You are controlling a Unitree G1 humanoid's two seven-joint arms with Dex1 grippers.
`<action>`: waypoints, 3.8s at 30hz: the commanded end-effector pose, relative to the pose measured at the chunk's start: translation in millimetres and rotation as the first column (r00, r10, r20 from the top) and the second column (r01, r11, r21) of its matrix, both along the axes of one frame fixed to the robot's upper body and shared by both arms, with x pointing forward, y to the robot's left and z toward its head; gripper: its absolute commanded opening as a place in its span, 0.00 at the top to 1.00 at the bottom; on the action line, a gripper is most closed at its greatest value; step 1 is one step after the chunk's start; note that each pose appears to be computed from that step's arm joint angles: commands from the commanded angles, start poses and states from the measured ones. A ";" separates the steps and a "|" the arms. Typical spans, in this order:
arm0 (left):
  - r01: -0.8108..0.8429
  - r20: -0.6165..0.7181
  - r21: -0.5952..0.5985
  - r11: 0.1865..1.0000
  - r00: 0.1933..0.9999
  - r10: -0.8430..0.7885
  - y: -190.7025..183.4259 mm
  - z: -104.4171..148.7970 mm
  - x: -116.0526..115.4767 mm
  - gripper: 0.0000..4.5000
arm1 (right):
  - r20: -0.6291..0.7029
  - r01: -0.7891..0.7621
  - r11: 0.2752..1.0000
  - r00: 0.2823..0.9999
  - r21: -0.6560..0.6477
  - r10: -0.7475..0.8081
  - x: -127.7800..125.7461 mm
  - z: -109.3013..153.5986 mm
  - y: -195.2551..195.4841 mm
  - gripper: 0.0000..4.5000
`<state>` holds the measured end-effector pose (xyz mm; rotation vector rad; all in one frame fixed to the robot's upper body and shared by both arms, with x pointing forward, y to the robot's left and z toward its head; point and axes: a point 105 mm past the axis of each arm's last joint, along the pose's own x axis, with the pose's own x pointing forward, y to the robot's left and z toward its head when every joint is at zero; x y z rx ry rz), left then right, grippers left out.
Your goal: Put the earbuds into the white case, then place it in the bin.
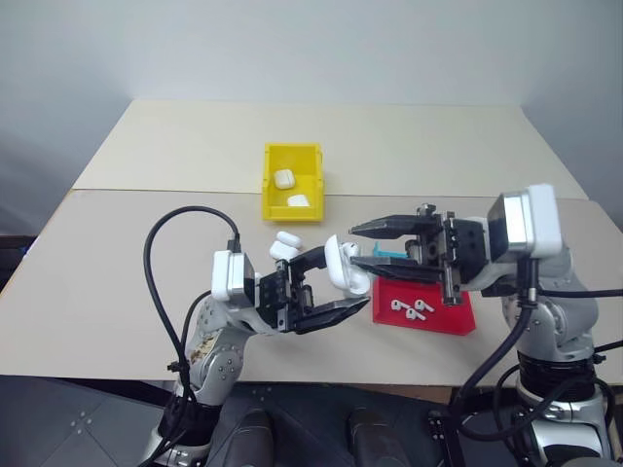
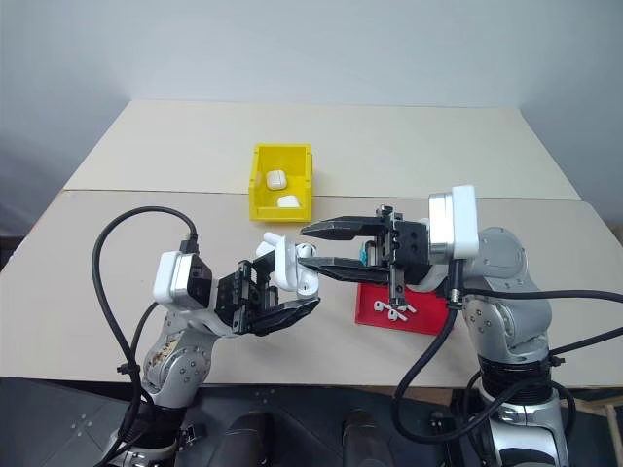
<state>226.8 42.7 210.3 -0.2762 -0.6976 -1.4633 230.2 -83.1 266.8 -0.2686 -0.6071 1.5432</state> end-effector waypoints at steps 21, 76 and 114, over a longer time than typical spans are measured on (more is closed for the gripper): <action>-0.299 0.048 0.122 0.947 0.954 0.295 35.0 -46.1 6.8 0.38 | 0.289 0.363 0.237 0.910 -0.901 -0.296 124.0 -66.8 -127.4 0.60; -0.335 0.092 0.167 0.927 0.942 0.324 33.0 -53.5 8.8 0.38 | 0.316 0.318 0.007 0.944 -0.948 -0.097 149.5 -121.8 -130.6 0.63; -0.139 0.061 0.015 0.990 0.989 0.138 -3.1 0.0 20.0 0.38 | -0.197 0.572 0.795 0.772 -0.203 -0.605 39.1 45.5 -111.5 0.77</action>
